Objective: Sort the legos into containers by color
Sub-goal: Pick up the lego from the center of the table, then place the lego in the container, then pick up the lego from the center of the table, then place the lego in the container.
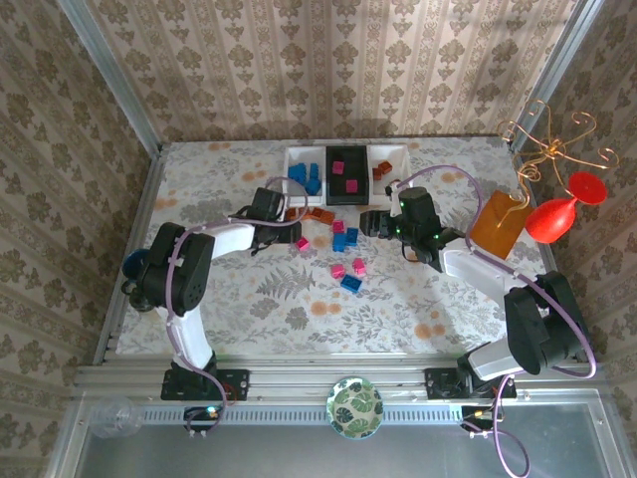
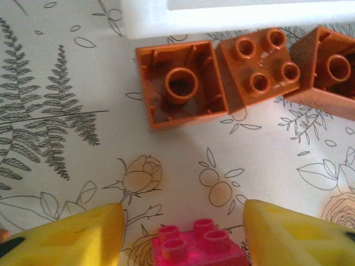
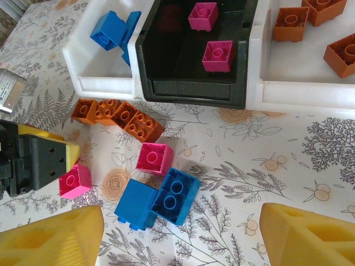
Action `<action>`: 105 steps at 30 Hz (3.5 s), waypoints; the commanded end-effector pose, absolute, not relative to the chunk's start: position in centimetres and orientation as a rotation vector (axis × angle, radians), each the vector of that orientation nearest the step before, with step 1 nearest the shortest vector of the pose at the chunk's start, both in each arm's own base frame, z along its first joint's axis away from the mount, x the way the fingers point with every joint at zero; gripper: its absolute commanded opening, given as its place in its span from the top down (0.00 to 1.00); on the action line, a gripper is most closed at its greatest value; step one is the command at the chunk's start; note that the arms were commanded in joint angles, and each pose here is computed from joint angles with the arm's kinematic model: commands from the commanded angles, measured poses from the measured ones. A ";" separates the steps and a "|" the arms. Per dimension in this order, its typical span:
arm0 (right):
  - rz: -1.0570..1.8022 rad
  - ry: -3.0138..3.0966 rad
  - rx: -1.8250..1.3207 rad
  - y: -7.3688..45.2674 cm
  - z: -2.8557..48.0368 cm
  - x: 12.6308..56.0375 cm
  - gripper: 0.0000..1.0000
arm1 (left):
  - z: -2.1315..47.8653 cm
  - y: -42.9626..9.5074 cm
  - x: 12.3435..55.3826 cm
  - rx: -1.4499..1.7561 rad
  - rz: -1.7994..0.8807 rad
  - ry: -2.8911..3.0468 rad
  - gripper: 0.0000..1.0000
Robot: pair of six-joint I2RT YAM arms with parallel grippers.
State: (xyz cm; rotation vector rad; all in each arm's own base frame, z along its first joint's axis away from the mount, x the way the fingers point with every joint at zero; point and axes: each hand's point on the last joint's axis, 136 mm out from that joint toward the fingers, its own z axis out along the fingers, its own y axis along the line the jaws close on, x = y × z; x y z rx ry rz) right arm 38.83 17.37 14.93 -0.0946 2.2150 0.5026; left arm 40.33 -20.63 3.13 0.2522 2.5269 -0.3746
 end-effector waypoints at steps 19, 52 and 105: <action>0.447 2.189 -0.052 15.6 16.0 36.9 0.24 | 13.5 -28.1 41.8 0.411 -0.439 2.175 0.68; 0.329 2.447 -0.297 21.3 7.0 30.9 0.34 | 21.1 -28.3 41.0 0.381 -0.482 2.028 0.25; 0.479 2.111 -0.046 22.6 18.1 55.1 0.44 | 13.1 -20.6 31.1 0.289 -0.469 2.247 0.21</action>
